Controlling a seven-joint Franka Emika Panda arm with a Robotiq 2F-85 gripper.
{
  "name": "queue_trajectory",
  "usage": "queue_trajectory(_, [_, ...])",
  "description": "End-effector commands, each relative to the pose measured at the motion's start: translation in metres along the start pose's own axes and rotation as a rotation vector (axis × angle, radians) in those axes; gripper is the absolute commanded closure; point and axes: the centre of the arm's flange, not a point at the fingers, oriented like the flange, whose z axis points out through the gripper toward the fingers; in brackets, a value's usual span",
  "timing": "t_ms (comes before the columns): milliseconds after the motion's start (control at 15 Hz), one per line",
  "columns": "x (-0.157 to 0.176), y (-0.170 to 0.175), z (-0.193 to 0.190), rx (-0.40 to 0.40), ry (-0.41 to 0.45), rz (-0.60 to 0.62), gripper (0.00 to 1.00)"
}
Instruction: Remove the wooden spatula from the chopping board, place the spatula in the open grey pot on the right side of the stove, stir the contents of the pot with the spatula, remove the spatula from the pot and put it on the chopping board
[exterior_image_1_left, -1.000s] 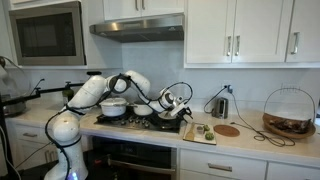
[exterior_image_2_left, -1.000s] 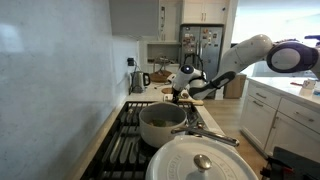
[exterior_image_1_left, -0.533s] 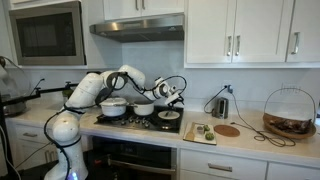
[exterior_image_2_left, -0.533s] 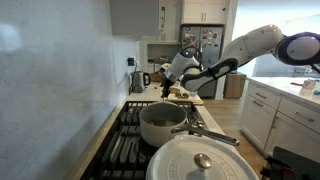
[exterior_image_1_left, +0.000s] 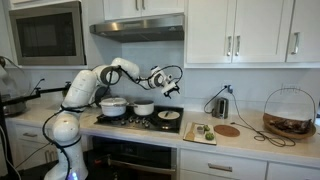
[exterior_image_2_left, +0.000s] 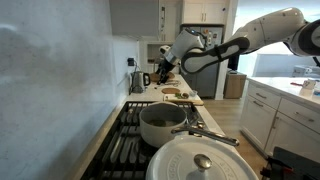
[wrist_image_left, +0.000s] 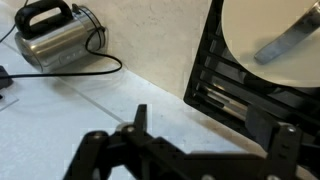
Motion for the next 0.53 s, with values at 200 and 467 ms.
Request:
queue_trajectory(200, [0.006,-0.004,-0.070,0.115,0.008,-0.030,0.00])
queue_trajectory(467, [0.015,-0.005,-0.115,0.159,-0.021,-0.041,0.00])
